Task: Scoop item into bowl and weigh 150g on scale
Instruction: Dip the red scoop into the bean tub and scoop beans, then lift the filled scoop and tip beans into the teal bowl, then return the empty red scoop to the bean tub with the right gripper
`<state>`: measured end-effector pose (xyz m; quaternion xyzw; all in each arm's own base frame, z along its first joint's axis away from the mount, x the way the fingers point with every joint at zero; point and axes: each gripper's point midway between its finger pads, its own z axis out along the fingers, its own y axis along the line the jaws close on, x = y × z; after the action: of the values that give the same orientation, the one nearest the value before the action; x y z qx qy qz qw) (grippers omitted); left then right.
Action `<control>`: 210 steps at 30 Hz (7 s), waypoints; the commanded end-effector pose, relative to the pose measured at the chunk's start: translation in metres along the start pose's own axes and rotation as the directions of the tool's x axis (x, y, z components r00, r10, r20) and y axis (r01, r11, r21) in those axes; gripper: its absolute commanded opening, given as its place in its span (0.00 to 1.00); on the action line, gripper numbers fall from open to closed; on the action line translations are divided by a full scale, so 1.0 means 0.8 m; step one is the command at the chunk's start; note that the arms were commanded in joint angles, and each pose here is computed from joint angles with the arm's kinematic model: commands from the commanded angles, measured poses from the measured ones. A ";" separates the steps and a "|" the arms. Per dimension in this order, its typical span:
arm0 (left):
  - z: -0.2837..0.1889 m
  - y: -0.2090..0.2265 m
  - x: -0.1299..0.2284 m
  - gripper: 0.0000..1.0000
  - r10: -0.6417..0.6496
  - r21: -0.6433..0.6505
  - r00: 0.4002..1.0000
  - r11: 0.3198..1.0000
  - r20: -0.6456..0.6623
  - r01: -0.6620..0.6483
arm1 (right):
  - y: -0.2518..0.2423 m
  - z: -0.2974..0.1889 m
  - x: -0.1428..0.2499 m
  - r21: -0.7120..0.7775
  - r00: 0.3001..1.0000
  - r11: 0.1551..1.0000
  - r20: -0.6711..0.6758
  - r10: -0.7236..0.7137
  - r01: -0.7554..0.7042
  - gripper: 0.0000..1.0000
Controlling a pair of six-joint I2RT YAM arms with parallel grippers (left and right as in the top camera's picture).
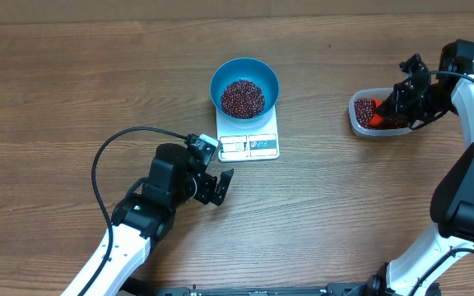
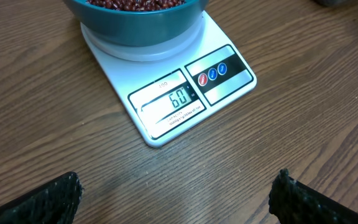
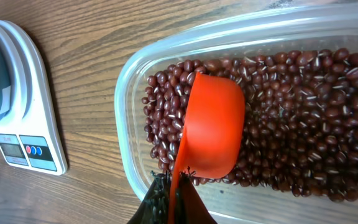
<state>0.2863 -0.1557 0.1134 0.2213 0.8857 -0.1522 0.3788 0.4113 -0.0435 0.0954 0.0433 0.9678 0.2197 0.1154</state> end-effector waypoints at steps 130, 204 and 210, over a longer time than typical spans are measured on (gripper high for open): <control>-0.001 -0.004 -0.003 0.99 -0.005 0.015 1.000 1.000 0.007 0.005 | 0.341 0.088 -0.041 -0.183 0.933 0.925 0.205 -0.295 0.333 0.04; -0.001 -0.004 -0.003 1.00 -0.005 0.015 1.000 1.000 0.007 0.005 | 0.036 -0.111 -0.017 0.377 0.994 0.926 0.108 -0.016 -0.025 0.04; -0.001 -0.004 -0.003 1.00 -0.005 0.015 1.000 1.000 0.007 0.005 | 0.008 -0.072 -0.006 0.368 0.996 0.929 0.087 0.005 -0.037 0.04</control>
<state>0.2863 -0.1557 0.1134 0.2213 0.8857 -0.1522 0.3788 0.4065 -0.0640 0.1584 0.0900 0.9854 0.0231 0.1427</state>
